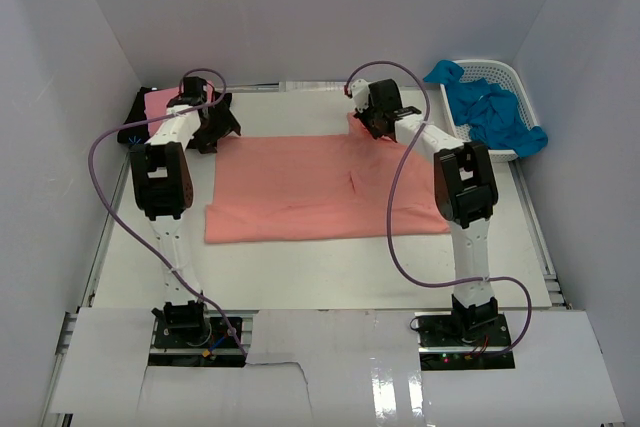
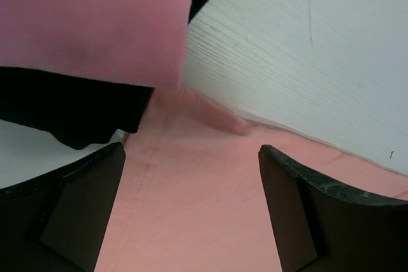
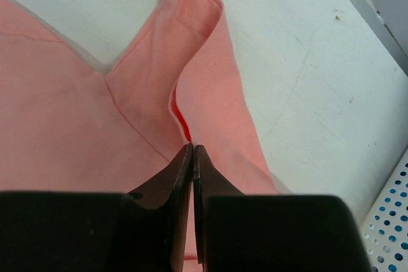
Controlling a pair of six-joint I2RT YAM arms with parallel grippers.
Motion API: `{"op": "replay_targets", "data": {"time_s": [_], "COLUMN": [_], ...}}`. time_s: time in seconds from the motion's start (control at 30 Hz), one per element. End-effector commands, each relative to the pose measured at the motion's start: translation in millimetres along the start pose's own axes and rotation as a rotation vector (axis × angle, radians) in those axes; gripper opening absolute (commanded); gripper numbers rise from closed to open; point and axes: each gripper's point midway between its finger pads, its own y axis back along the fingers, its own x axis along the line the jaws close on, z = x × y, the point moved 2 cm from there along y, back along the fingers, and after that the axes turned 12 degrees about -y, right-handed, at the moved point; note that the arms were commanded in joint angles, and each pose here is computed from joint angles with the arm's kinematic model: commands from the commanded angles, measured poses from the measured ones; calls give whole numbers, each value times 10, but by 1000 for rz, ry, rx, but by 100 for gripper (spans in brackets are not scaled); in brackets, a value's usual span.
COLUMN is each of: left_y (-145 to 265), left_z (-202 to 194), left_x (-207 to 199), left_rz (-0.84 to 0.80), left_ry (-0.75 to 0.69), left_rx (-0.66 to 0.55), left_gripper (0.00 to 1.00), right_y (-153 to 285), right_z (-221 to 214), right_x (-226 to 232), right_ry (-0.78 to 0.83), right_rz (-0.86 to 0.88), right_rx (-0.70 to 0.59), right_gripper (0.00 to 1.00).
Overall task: Fold and stack the t-shirts
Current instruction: Grap the side of the flattened tshirt furthest away from the robot with both arms
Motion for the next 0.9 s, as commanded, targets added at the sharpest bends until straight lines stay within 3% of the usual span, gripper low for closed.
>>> {"op": "replay_targets", "data": {"time_s": [0.0,0.27,0.5,0.6,0.87], "left_y": [204,200,70,42,21], "left_z": [258,305,332,344,207], "left_x": [6,101,126,127,-57], "left_rz": [22,86,96,100,180], "left_ry": [29,39,42,40,-99], "left_rx": [-74,-100,-97,-100,-115], "left_gripper": [97,96,81,80,77], "right_y": [355,421,451,454,428], "right_z": [508,546,531,536,525], "right_x": [-139,-154,-141,-146,-149], "right_ry": [-11,-26,-30,-30,-39], "right_rz": [-19,4,18,19,31], "right_rx": [-127,-147,-153,-156,-159], "right_gripper": [8,8,8,8,8]}}
